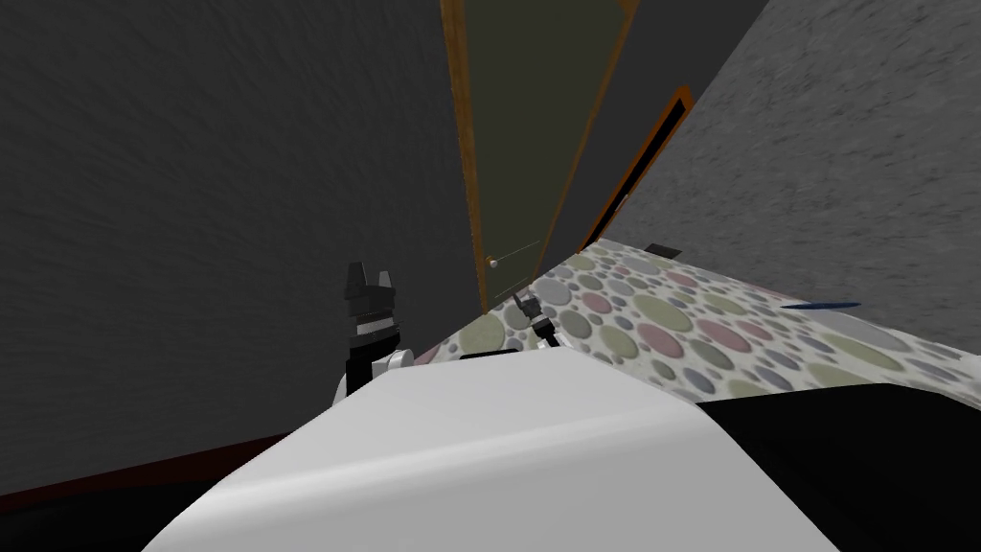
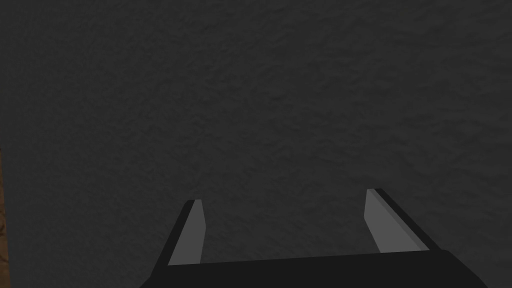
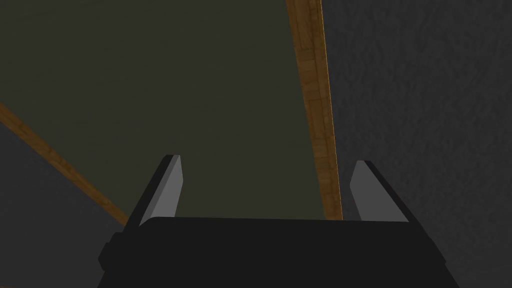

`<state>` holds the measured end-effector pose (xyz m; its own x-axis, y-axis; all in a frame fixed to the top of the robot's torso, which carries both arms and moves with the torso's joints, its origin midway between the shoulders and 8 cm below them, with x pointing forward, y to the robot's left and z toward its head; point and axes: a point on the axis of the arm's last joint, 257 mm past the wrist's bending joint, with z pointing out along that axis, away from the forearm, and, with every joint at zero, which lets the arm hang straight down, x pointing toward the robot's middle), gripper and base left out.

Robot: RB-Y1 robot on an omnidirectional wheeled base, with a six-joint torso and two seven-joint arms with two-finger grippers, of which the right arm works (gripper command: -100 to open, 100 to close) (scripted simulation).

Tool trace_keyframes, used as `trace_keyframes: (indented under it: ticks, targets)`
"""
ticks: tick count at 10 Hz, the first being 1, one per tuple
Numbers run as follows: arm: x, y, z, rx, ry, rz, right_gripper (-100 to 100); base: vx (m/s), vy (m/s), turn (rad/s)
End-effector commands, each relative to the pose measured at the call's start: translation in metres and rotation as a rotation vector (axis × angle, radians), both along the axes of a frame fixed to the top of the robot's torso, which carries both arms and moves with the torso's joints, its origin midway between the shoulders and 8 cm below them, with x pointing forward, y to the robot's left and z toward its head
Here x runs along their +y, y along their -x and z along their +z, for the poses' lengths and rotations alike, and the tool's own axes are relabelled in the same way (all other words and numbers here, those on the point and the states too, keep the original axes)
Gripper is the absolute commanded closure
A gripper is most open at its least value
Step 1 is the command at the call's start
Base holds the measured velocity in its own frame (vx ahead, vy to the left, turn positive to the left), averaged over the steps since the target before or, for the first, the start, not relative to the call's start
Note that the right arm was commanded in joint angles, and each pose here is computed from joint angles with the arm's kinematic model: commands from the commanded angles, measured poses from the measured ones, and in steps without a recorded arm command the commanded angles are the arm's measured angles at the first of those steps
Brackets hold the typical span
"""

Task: Pull the door open

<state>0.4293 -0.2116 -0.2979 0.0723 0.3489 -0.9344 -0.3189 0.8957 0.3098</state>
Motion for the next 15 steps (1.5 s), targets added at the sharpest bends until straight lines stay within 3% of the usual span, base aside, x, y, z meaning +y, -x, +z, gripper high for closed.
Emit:
trace_keyframes:
  ticks: [1,9,15]
  targets:
    - [0.002,0.002,-0.009,0.006,0.037,0.008,-100,0.071,-0.058,0.048]
    - [0.013,0.011,-0.051,0.032,0.198,0.055,-100,0.092,-0.043,0.048]
    - [0.02,0.019,-0.075,0.045,0.29,0.089,-100,0.117,-0.03,0.038]
